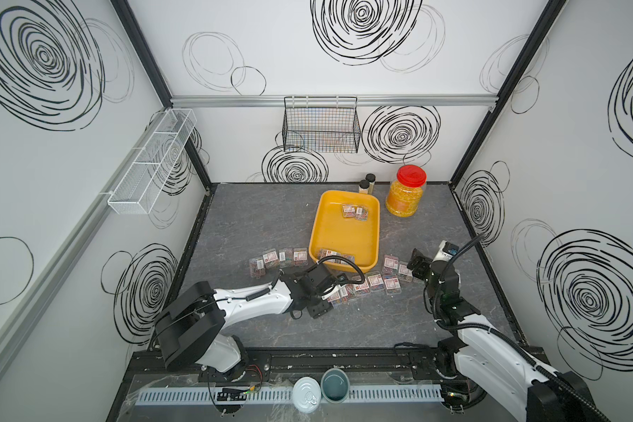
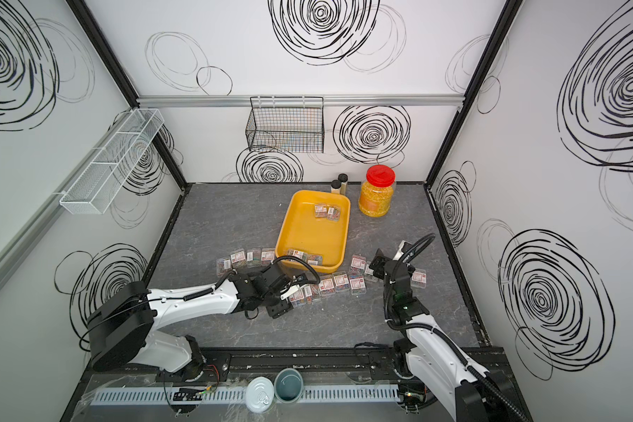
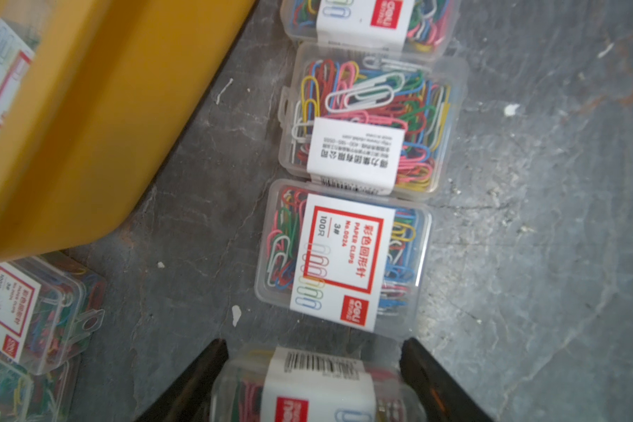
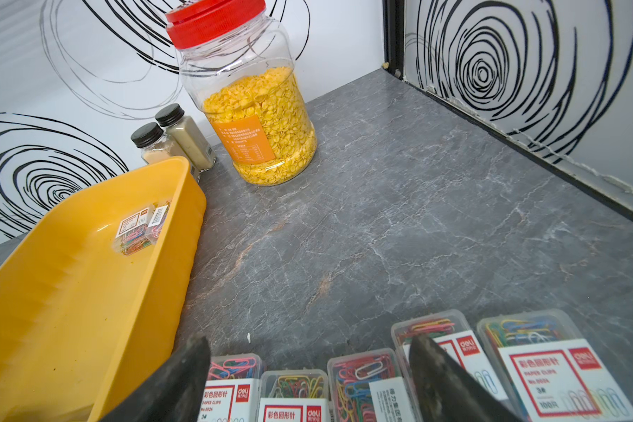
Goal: Take the paper clips out of the storage box
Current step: Place the boxed paper clips at the center of the board.
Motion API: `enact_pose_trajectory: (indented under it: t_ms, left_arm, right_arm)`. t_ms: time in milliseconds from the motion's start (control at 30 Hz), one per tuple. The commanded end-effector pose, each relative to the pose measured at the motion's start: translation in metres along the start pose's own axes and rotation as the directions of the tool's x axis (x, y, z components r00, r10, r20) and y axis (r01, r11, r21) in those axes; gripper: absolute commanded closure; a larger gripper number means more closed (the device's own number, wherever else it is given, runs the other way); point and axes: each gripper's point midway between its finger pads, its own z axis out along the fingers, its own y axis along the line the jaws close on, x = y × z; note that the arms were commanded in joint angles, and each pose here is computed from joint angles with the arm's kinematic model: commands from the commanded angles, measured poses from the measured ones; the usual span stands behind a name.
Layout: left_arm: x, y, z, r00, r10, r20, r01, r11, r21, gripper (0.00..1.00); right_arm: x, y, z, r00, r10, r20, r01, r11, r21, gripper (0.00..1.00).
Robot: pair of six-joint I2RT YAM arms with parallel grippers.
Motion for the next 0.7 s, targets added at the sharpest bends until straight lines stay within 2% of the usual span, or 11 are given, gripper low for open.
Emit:
enact_pose_trajectory:
  t_ms: [0,33,67,333,433,500,533,600,667]
  left_arm:
    - [-0.017,0.003,-0.006,0.998,0.007,0.058,-0.007,1.0,0.005,0.26]
    - [-0.018,0.003,-0.007,0.998,0.005,0.062,-0.005,1.0,0.005,0.07]
    - [-0.019,0.003,-0.008,0.998,0.003,0.065,-0.004,1.0,0.004,0.01]
    - [-0.032,0.006,-0.023,0.991,-0.01,0.132,0.009,1.0,0.005,0.01]
    - [-0.046,0.012,-0.041,0.977,-0.033,0.209,0.037,0.999,-0.013,0.01]
    - [-0.055,0.025,-0.061,0.953,-0.088,0.289,0.106,0.993,-0.048,0.01]
    - [-0.059,0.036,-0.073,0.93,-0.134,0.342,0.166,0.984,-0.068,0.01]
    - [-0.061,0.067,-0.104,0.841,-0.268,0.469,0.354,0.929,-0.105,0.01]
    - [-0.046,0.103,-0.135,0.697,-0.403,0.593,0.568,0.815,-0.114,0.01]
  right_arm:
    - [-0.004,0.0,-0.001,1.0,0.002,0.023,-0.002,1.0,0.004,0.12]
    - [-0.004,0.0,-0.001,1.0,0.003,0.024,-0.003,1.0,0.004,0.13]
    - [-0.004,0.0,-0.001,1.0,0.002,0.023,-0.002,1.0,0.003,0.13]
    - [-0.004,0.0,-0.001,1.0,0.001,0.022,-0.001,1.0,0.006,0.13]
    - [-0.004,0.0,-0.001,1.0,0.001,0.023,-0.001,1.0,0.007,0.12]
    - [-0.003,-0.001,0.0,1.0,0.0,0.02,0.0,1.0,0.01,0.12]
    - [-0.004,-0.001,0.0,1.0,0.0,0.021,0.0,1.0,0.012,0.13]
    - [-0.004,-0.002,0.001,1.0,0.0,0.02,-0.001,1.0,0.02,0.13]
    - [-0.004,-0.002,0.001,1.0,0.0,0.021,0.0,1.0,0.022,0.14]
